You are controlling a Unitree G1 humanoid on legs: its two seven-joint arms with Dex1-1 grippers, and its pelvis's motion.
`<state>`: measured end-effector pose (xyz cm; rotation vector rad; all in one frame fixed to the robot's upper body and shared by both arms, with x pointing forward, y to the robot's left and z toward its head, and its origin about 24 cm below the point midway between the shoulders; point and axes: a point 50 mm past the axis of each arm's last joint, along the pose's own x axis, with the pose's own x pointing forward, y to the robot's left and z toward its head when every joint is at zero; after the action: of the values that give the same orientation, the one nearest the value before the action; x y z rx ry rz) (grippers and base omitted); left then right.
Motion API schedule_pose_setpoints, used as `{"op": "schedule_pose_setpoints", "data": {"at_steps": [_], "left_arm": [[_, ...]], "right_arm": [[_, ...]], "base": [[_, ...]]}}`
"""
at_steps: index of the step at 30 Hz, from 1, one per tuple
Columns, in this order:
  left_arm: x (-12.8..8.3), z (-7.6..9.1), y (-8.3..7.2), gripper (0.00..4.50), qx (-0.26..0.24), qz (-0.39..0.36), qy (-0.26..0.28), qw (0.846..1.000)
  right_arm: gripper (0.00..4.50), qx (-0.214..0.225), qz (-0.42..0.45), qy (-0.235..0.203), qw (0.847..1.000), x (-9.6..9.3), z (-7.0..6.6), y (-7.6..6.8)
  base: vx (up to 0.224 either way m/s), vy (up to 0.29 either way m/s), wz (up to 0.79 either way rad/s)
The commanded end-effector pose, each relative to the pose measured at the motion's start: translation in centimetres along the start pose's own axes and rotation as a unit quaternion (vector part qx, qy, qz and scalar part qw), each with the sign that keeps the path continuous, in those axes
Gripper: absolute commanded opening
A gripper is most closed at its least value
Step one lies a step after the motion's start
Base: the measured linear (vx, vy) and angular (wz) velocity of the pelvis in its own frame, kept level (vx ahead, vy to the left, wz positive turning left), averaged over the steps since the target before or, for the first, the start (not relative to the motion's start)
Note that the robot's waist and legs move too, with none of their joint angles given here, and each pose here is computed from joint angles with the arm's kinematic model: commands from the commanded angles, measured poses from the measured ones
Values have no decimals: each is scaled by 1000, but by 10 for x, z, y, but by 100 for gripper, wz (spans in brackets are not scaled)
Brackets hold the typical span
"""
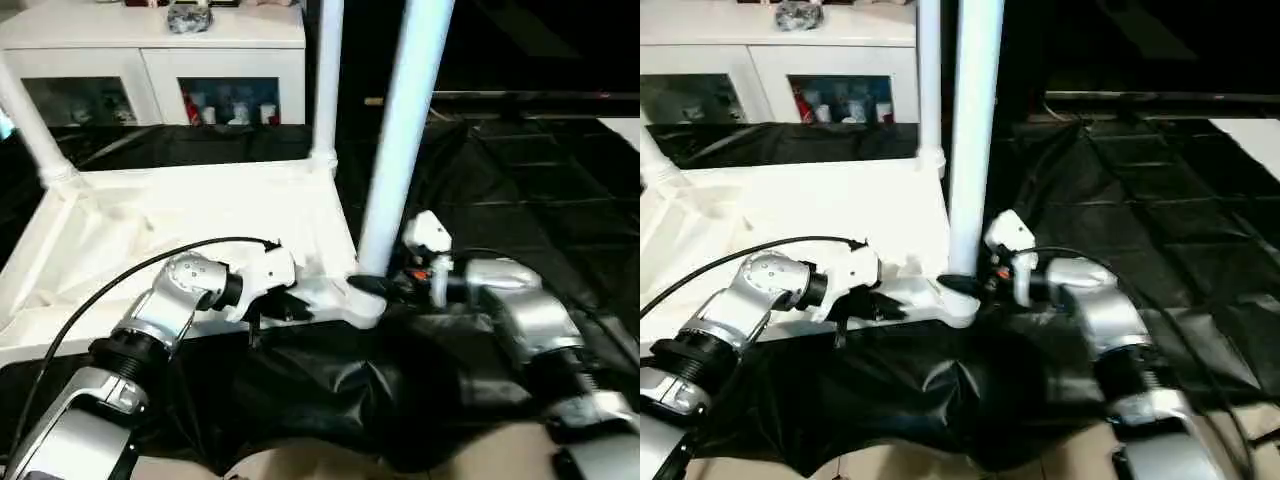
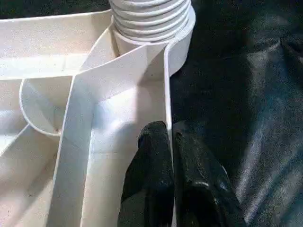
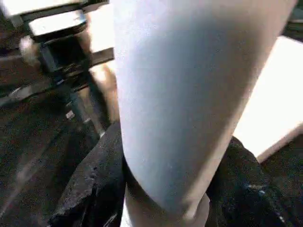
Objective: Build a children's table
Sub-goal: Insert table leg to table base
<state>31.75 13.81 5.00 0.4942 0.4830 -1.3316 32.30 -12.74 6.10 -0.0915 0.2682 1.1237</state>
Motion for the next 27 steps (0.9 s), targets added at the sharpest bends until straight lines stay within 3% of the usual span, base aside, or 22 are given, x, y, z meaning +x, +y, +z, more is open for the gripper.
{"op": "schedule_pose_setpoints", "data": {"at_steps": [1, 7, 10, 13, 17, 23, 26, 27], "left_arm": [[2, 30, 7, 0, 27, 7, -35, 999], [8, 42, 10, 0, 0, 43, -40, 998], [24, 57, 16, 0, -42, 108, -33, 993], [33, 62, 19, 0, -47, 143, -25, 988], [31, 55, 25, 0, 1, 185, -7, 983], [23, 49, 17, 0, 35, 164, -23, 986], [16, 39, 9, 0, 72, 121, -31, 990], [16, 39, 9, 0, 72, 121, -31, 990]], "right_arm": [[188, 54, -97, 86, 990, 3, -41, -6], [188, 92, -182, 74, 976, 19, -42, -12], [188, 121, -237, 64, 962, 39, -39, -11], [188, 131, -253, 51, 957, 49, -35, -9], [188, 136, -258, -11, 956, 52, -18, -11], [188, 124, -258, -62, 956, 42, -7, -17], [188, 101, -236, -118, 959, 32, 9, -16], [188, 101, -236, -118, 959, 32, 9, -16]], "base": [[0, 0, 0], [0, 0, 0], [0, 0, 0], [0, 0, 0], [0, 0, 0], [0, 0, 0], [0, 0, 0], [0, 0, 0]]}}
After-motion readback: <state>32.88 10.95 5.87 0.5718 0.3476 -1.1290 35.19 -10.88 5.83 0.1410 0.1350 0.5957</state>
